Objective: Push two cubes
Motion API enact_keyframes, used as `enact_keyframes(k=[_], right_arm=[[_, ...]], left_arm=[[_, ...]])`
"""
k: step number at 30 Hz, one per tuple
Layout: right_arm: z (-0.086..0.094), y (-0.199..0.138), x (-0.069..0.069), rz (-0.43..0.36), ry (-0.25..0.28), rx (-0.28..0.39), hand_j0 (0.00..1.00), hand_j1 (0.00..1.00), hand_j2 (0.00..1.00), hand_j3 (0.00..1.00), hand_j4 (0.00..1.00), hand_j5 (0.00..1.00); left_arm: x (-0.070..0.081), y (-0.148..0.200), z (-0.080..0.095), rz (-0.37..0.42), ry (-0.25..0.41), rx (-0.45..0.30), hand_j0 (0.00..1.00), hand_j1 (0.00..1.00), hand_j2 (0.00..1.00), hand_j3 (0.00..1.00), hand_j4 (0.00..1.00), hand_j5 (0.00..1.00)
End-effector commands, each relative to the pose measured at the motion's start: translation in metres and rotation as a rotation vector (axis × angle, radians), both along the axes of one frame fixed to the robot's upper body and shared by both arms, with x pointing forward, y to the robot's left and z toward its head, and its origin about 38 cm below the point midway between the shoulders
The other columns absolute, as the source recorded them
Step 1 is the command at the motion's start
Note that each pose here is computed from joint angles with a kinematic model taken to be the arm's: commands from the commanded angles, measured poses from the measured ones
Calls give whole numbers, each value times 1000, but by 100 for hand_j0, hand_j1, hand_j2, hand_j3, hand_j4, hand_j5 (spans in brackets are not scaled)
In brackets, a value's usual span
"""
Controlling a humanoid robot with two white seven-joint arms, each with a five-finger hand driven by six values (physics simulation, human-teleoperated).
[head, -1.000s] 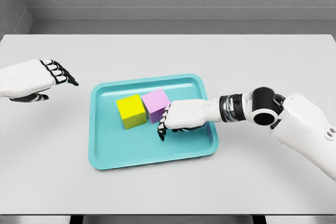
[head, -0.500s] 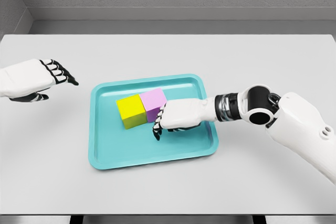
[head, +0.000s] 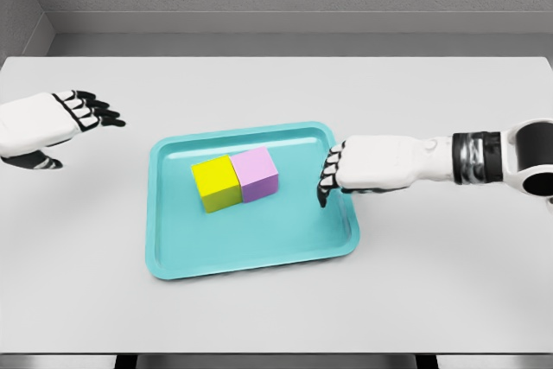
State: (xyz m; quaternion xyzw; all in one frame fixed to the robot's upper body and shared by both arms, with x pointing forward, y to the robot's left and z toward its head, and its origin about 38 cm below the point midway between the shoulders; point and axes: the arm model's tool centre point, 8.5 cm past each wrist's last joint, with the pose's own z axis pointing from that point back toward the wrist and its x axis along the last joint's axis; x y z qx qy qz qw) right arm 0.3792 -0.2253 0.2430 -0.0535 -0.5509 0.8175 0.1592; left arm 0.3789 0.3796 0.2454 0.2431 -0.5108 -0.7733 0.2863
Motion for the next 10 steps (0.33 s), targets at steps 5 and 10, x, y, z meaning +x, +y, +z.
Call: enact_keyframes(k=[5, 10], right_arm=[[72, -92, -1, -208, -36, 123, 62, 62, 62, 62, 62, 62], [40, -121, 8, -310, 47, 104, 100, 100, 100, 100, 100, 100]], left_arm=[[0, 14, 6, 30, 5, 17, 100, 100, 100, 100, 100, 100], [1, 21, 5, 50, 12, 18, 100, 100, 100, 100, 100, 100]])
